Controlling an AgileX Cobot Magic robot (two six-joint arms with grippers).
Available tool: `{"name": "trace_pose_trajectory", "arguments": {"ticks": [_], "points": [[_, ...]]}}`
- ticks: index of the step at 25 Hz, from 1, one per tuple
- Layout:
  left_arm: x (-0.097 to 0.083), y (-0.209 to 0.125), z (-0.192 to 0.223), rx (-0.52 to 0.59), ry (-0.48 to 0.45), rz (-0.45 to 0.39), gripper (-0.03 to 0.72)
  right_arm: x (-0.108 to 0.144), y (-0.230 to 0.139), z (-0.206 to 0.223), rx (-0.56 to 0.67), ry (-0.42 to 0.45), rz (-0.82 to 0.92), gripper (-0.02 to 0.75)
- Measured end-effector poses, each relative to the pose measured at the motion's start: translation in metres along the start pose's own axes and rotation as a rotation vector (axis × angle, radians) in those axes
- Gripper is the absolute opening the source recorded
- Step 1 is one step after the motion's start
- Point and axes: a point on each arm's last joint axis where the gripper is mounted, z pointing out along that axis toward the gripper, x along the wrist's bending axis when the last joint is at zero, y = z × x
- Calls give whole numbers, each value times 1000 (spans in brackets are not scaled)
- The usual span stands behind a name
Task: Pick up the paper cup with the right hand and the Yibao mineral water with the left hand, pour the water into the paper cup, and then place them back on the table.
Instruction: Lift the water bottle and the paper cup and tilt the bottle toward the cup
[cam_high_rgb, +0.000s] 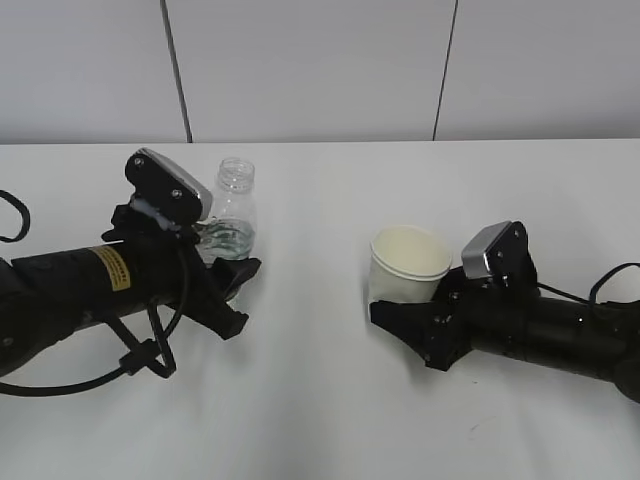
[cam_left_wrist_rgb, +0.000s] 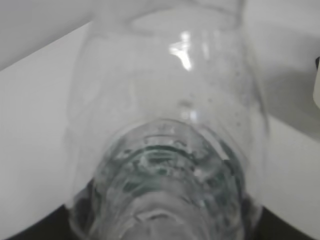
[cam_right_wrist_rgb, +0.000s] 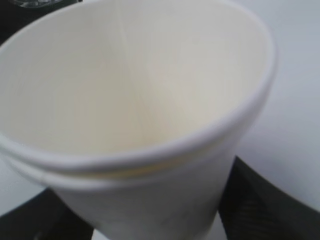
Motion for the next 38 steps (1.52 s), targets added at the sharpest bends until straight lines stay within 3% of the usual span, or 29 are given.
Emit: {"name": "trace_pose_trajectory", "arguments": {"ticks": [12,20,38], "points": [[4,14,-11,107,-30,123,344,-10,20,18,33,137,23,516],[13,27,-6,167,-23,194,342,1,36,48,120,217,-56,515],[29,48,-6,277,17,321,338,-6,61,65,115,233,-97,515]]}}
